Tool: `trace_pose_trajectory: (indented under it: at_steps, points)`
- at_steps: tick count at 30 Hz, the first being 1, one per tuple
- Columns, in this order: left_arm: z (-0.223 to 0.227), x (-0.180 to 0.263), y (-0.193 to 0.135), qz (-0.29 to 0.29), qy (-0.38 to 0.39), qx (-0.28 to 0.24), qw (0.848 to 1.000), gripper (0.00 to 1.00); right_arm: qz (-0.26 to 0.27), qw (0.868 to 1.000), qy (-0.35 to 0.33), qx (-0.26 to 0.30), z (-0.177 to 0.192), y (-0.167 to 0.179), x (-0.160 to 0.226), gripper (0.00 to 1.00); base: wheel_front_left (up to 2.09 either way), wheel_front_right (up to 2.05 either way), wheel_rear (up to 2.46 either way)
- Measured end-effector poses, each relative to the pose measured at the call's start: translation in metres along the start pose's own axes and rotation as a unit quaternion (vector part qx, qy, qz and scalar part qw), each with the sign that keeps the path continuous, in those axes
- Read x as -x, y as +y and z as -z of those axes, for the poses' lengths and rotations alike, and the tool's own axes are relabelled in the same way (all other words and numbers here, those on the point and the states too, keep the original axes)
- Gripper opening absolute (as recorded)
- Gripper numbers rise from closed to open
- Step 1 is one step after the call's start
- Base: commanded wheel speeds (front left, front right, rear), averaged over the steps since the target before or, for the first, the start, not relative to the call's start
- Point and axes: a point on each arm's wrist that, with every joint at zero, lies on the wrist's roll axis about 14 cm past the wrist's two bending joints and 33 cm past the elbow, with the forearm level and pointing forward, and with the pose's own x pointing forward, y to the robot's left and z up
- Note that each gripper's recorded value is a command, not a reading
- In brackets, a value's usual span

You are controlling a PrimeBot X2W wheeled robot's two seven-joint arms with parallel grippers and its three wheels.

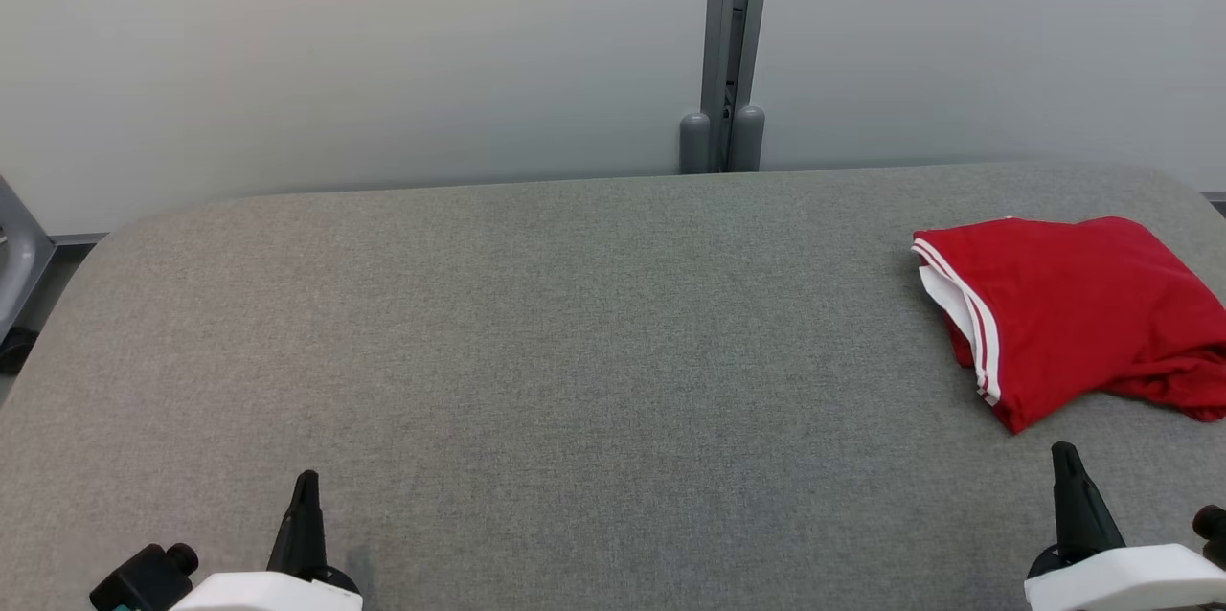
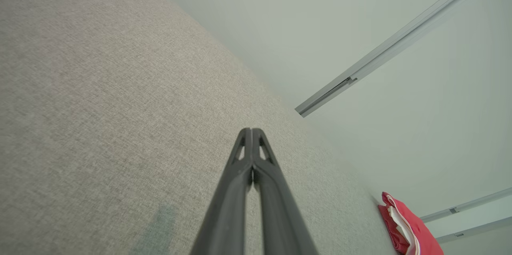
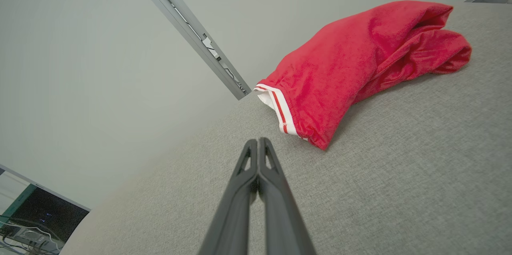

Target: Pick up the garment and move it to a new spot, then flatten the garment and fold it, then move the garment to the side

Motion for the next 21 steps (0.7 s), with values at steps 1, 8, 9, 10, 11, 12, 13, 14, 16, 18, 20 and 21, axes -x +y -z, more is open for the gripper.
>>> trace_pose_trajectory:
  at_steps: [1, 8, 9, 10, 11, 12, 13, 14, 16, 18, 20, 21]
  points:
    - [-0.002, -0.001, -0.001, 0.001, -0.001, 0.012, 1.0, 0.0, 0.001, 1.0, 0.001, -0.016, 0.0, 0.0, -0.001, 0.0, 0.0, 0.0, 0.0]
    - [-0.006, -0.005, -0.004, 0.007, 0.0, 0.054, 0.999, 0.0, 0.001, 0.998, 0.001, -0.066, -0.003, 0.001, -0.004, 0.0, 0.0, 0.0, 0.0]
    - [-0.007, -0.005, -0.005, 0.008, 0.0, 0.06, 0.998, 0.0, 0.001, 0.997, -0.001, -0.074, -0.004, 0.002, -0.005, 0.0, 0.0, 0.0, 0.0]
    - [-0.007, -0.006, -0.005, 0.008, 0.0, 0.066, 0.998, 0.0, 0.001, 0.997, -0.001, -0.081, -0.004, 0.002, -0.006, 0.0, 0.0, 0.0, 0.0]
    - [-0.008, -0.006, -0.005, 0.009, 0.0, 0.072, 0.997, 0.0, 0.0, 0.996, 0.0, -0.088, -0.004, 0.002, -0.006, 0.0, 0.0, 0.0, 0.0]
    - [-0.009, -0.007, -0.006, 0.011, 0.0, 0.077, 0.997, 0.0, 0.001, 0.996, -0.001, -0.094, -0.005, 0.002, -0.006, 0.0, 0.0, 0.0, 0.0]
    - [-0.01, -0.008, -0.008, 0.013, 0.0, 0.082, 0.997, 0.0, 0.001, 0.995, -0.001, -0.101, -0.005, 0.002, -0.006, 0.0, 0.0, 0.0, 0.0]
    - [-0.011, -0.009, -0.009, 0.016, -0.001, 0.088, 0.996, 0.0, 0.001, 0.994, 0.001, -0.108, -0.004, 0.002, -0.007, 0.0, 0.0, 0.0, 0.0]
    - [-0.012, -0.01, -0.01, 0.018, -0.001, 0.1, 0.995, 0.0, 0.002, 0.993, 0.001, -0.12, -0.005, 0.002, -0.007, 0.0, 0.0, 0.0, 0.0]
    - [-0.013, -0.01, -0.01, 0.017, 0.0, 0.11, 0.994, 0.0, 0.001, 0.991, 0.001, -0.134, -0.006, 0.003, -0.008, 0.0, 0.0, 0.0, 0.0]
    - [-0.014, -0.011, -0.011, 0.02, 0.0, 0.119, 0.993, 0.0, -0.001, 0.989, 0.0, -0.147, -0.007, 0.004, -0.01, 0.0, 0.0, 0.0, 0.0]
    - [-0.014, -0.011, -0.011, 0.022, 0.0, 0.125, 0.992, 0.0, -0.002, 0.988, 0.0, -0.153, -0.008, 0.004, -0.01, 0.0, 0.0, 0.0, 0.0]
